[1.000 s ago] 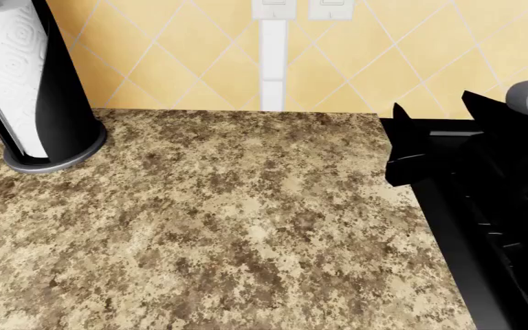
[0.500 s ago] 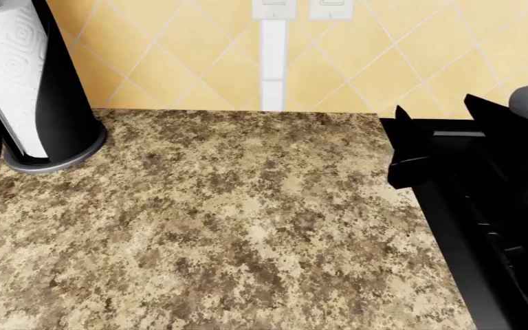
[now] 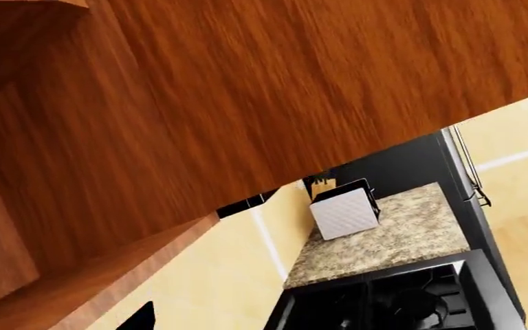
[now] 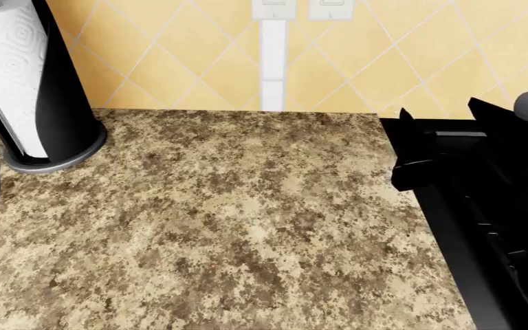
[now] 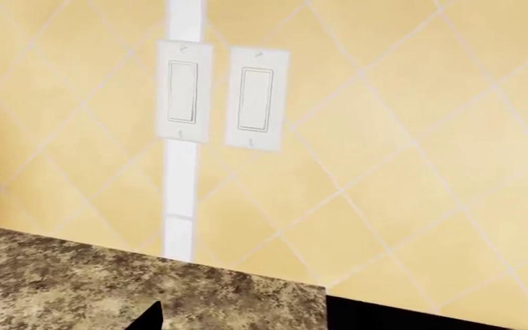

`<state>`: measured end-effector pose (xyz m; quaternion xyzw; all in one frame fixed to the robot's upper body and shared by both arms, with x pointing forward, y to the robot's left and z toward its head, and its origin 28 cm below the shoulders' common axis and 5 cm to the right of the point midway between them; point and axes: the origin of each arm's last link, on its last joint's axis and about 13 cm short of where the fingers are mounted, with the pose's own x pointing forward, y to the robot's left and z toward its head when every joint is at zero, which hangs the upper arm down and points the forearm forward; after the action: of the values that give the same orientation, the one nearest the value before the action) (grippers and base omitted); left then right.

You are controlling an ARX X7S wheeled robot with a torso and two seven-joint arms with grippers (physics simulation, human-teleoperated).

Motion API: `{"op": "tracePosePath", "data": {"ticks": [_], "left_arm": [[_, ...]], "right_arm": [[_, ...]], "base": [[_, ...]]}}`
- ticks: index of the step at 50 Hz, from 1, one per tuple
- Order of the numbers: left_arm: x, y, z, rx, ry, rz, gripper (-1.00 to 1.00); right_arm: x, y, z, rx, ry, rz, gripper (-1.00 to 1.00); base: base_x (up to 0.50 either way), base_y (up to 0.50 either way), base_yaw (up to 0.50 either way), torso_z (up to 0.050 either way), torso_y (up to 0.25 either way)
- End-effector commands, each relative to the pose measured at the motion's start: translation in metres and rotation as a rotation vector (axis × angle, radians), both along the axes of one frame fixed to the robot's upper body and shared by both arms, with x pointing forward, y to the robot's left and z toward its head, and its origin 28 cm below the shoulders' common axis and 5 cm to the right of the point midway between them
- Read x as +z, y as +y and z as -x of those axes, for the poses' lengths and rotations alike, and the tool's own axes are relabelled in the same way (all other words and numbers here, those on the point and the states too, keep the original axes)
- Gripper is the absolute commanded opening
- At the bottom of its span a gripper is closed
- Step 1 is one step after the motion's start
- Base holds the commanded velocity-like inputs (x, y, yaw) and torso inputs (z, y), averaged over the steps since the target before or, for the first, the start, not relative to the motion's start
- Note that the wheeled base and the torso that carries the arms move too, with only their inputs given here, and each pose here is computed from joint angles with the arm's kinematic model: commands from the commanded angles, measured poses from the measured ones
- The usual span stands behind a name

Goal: Pick the lemon, kiwi from the counter and place them in the cabinet. Then close the cabinet.

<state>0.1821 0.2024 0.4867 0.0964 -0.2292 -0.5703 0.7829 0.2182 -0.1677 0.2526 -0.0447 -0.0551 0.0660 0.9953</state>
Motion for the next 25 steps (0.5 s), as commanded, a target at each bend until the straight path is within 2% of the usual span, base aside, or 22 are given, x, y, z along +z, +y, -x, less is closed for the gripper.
{"op": "tracePosePath", "data": {"ticks": [1,8,19,25], "left_arm": [[-0.033,-0.002,-0.007,0.026,0.079,-0.093,1.0],[-0.048,-0.002,-0.014,0.06,0.149,-0.129,1.0],[-0.093,0.006,-0.036,0.324,0.299,-0.197,1.0],[-0.114,0.014,-0.037,0.429,0.305,-0.232,1.0]], "right_arm": [[-0.002,-0.003,0.001,-0.007,-0.002,-0.006,1.0],[-0.001,-0.004,0.003,-0.01,-0.007,-0.014,1.0],[0.003,-0.017,0.023,-0.074,-0.075,-0.075,1.0],[0.006,-0.025,0.034,-0.122,-0.128,-0.119,1.0]], "base": [[0.0,0.0,0.0,0.0,0.0],[0.0,0.0,0.0,0.0,0.0],[0.0,0.0,0.0,0.0,0.0],[0.0,0.0,0.0,0.0,0.0]]}}
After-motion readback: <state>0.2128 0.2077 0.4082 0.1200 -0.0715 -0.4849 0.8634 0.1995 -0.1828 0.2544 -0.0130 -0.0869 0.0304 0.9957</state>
